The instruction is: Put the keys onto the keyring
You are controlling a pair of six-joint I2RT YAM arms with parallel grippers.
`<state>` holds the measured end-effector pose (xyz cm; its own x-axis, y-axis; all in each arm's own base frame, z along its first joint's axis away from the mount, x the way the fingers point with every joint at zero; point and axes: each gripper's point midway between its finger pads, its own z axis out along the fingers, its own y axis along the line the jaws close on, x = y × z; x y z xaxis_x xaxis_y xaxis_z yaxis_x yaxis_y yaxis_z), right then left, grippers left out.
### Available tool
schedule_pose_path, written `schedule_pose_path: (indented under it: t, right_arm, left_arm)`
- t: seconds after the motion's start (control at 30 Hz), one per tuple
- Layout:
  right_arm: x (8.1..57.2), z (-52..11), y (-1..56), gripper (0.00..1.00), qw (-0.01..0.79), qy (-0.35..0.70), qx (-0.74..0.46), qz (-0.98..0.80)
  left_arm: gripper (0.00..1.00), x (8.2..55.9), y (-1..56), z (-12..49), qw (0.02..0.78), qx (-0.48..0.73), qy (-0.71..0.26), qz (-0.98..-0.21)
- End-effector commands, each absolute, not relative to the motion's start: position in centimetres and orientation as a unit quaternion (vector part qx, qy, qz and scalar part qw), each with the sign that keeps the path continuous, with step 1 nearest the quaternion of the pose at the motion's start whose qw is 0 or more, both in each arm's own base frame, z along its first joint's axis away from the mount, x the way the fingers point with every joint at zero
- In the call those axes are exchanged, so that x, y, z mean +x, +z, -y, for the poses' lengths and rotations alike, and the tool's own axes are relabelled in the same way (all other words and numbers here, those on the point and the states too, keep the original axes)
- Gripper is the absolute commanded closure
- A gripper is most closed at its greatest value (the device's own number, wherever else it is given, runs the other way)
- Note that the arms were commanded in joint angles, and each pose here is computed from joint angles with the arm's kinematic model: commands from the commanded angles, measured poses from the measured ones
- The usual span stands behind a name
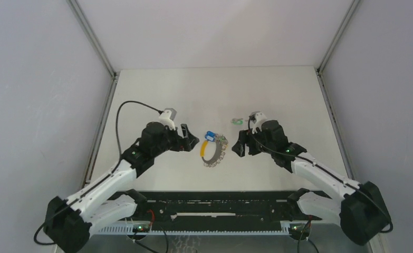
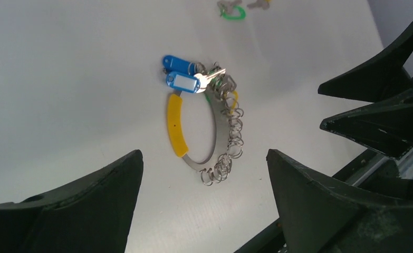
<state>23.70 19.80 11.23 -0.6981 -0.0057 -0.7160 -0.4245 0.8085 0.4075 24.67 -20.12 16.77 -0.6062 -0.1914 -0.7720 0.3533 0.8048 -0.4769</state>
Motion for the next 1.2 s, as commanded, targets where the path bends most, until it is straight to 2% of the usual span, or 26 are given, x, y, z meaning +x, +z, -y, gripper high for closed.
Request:
schedule_pose_path:
  t: [0.0, 0.13, 0.23, 0.43, 0.6, 0.87, 1.17]
  right_arm:
    - [24.7, -22.6, 11.5, 0.25, 0.379, 0.304, -0.183, -0.854]
    - [24.3, -24.5, 9.5, 0.36, 0.334, 0.313, -0.219, -0.862]
    - [24.0, -25.7, 8.2, 0.44, 0.311, 0.313, -0.234, -0.866]
    - [24.6, -27.8, 6.7, 0.5, 0.289, 0.321, -0.245, -0.868]
    - [25.5, -29.3, 6.0, 0.56, 0.275, 0.328, -0.254, -0.867]
    - [27.8, -30.3, 5.5, 0.57, 0.277, 0.317, -0.262, -0.868]
    - [30.8, -28.6, 5.0, 0.53, 0.298, 0.273, -0.248, -0.88]
  left_arm:
    - [0.09, 25.5, 16.2, 22.9, 0.427, 0.065, -0.325, -0.841]
    - [0.15, 25.7, 14.5, 25.2, 0.398, 0.088, -0.335, -0.849]
    - [0.23, 25.8, 12.9, 26.6, 0.373, 0.101, -0.34, -0.858]
    - [0.4, 25.4, 9.2, 28.1, 0.315, 0.122, -0.335, -0.88]
    - [0.45, 24.8, 6.8, 28.1, 0.284, 0.125, -0.324, -0.894]
    - [0.51, 23.9, 3.9, 27.4, 0.249, 0.129, -0.304, -0.91]
    - [0.52, 23.3, 2.4, 25.4, 0.242, 0.129, -0.26, -0.926]
